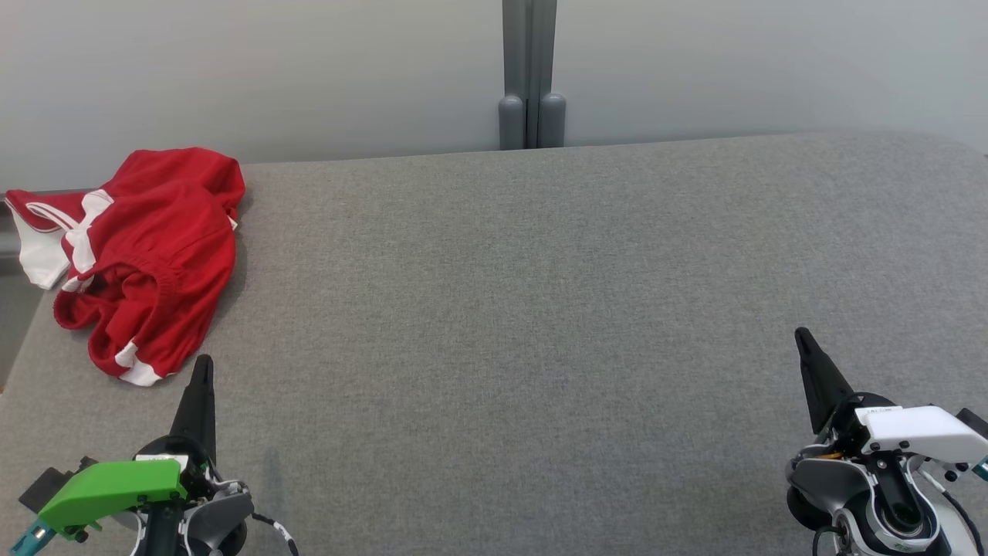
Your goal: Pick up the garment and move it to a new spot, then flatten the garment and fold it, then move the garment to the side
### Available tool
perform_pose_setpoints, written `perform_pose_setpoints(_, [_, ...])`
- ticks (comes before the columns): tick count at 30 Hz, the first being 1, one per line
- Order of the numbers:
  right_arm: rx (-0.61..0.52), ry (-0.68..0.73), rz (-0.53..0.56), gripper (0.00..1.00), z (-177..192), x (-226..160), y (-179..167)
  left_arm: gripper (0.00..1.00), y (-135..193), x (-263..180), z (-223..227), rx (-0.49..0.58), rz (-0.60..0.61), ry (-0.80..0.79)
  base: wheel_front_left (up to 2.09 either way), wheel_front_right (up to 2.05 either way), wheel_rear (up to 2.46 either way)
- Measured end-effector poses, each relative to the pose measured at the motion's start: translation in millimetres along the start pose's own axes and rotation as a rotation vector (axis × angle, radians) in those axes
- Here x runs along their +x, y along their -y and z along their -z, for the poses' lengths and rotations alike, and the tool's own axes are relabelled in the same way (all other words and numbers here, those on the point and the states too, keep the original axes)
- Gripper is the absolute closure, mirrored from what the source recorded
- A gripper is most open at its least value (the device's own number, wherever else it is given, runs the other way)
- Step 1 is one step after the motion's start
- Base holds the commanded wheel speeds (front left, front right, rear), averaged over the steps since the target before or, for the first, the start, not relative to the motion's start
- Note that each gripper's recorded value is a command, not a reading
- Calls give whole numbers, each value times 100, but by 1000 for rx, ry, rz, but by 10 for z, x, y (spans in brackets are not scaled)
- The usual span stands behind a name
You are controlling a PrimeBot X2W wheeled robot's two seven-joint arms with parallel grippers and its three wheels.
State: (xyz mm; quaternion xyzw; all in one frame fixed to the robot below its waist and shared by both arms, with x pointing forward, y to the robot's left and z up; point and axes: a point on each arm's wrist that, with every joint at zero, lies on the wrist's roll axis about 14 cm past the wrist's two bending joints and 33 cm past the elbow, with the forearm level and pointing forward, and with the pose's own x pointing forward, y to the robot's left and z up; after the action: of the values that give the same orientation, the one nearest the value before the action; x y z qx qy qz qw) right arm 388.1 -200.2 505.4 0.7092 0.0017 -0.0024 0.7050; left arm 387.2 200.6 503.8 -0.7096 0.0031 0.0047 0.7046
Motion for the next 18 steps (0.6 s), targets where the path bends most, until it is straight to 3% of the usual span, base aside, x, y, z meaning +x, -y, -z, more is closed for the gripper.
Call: perform_pose_setpoints(18, [0,0,0,100,0,0,0,100,0,0,0,0,0,0,0,0,0])
